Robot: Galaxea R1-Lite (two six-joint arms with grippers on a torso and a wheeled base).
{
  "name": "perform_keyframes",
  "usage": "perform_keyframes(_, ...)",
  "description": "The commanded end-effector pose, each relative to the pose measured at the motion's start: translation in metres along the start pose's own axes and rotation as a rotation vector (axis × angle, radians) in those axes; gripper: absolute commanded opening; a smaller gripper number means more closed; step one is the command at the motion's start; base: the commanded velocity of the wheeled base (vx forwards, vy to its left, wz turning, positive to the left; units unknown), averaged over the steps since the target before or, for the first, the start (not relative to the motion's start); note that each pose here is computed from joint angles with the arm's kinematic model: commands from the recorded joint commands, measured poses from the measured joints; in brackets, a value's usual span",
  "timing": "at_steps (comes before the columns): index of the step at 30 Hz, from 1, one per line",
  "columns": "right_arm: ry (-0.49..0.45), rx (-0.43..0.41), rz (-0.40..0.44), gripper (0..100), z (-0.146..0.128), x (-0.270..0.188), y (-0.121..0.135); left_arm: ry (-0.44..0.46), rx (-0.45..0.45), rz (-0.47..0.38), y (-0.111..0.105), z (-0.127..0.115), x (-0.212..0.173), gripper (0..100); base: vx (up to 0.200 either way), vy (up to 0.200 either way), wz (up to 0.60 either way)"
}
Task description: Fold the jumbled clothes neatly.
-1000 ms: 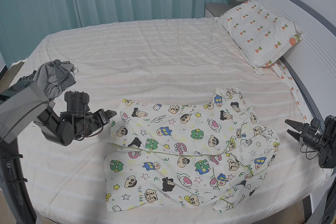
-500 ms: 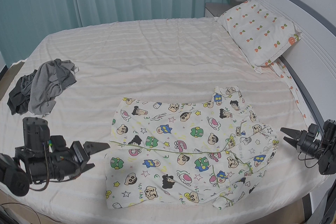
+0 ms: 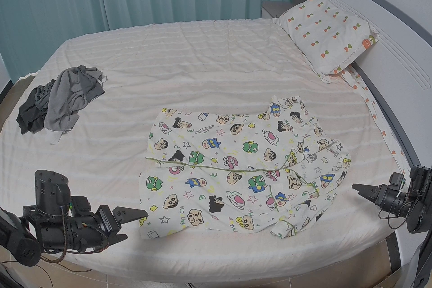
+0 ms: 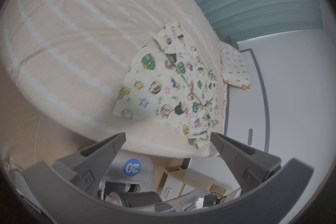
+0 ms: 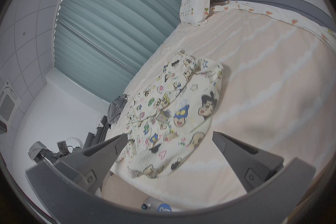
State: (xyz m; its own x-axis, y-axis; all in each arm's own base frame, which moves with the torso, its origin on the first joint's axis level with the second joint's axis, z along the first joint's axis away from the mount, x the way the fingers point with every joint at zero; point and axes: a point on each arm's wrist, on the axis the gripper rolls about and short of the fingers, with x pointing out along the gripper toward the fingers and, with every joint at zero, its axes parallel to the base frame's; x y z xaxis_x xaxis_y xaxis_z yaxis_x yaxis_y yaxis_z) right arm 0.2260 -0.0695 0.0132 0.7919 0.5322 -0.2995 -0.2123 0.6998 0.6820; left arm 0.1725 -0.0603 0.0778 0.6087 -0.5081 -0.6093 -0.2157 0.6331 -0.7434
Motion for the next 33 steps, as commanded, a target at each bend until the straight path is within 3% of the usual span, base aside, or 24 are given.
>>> perform_keyframes(1, 0.034, 0.015, 0.008, 100, -0.009, 0.002, 0.002, 0.042, -0.032, 0.094, 0.013, -0.001, 0.022, 100, 0.000, 0.000, 0.00)
perform_keyframes(7, 0.081, -0.013, 0.033, 100, -0.017, 0.007, 0.011, 0.070, -0.068, 0.104, 0.010, -0.006, 0.038, 100, 0.000, 0.000, 0.00)
perform_keyframes(12, 0.129, 0.001, 0.054, 100, -0.026, 0.012, 0.017, 0.001, -0.090, 0.155, 0.014, -0.008, 0.063, 100, 0.000, 0.000, 0.00)
perform_keyframes(17, 0.194, -0.045, 0.082, 100, -0.037, 0.025, 0.036, -0.028, -0.074, 0.211, 0.020, -0.013, 0.079, 100, 0.000, 0.000, 0.00)
perform_keyframes(20, 0.229, -0.118, -0.030, 100, -0.057, 0.051, 0.059, -0.051, -0.068, 0.212, 0.024, -0.015, 0.082, 100, 0.000, 0.000, 0.00)
perform_keyframes(25, 0.252, -0.145, -0.032, 100, -0.082, 0.078, 0.098, -0.048, -0.065, 0.207, 0.025, -0.017, 0.080, 100, 0.000, 0.000, 0.00)
perform_keyframes(28, 0.206, -0.160, -0.063, 100, -0.093, 0.095, 0.117, -0.049, -0.064, 0.211, 0.025, -0.017, 0.080, 100, 0.000, 0.000, 0.00)
perform_keyframes(33, 0.190, -0.163, -0.099, 100, -0.106, 0.110, 0.123, -0.050, -0.064, 0.213, 0.026, -0.017, 0.081, 100, 0.000, 0.000, 0.00)
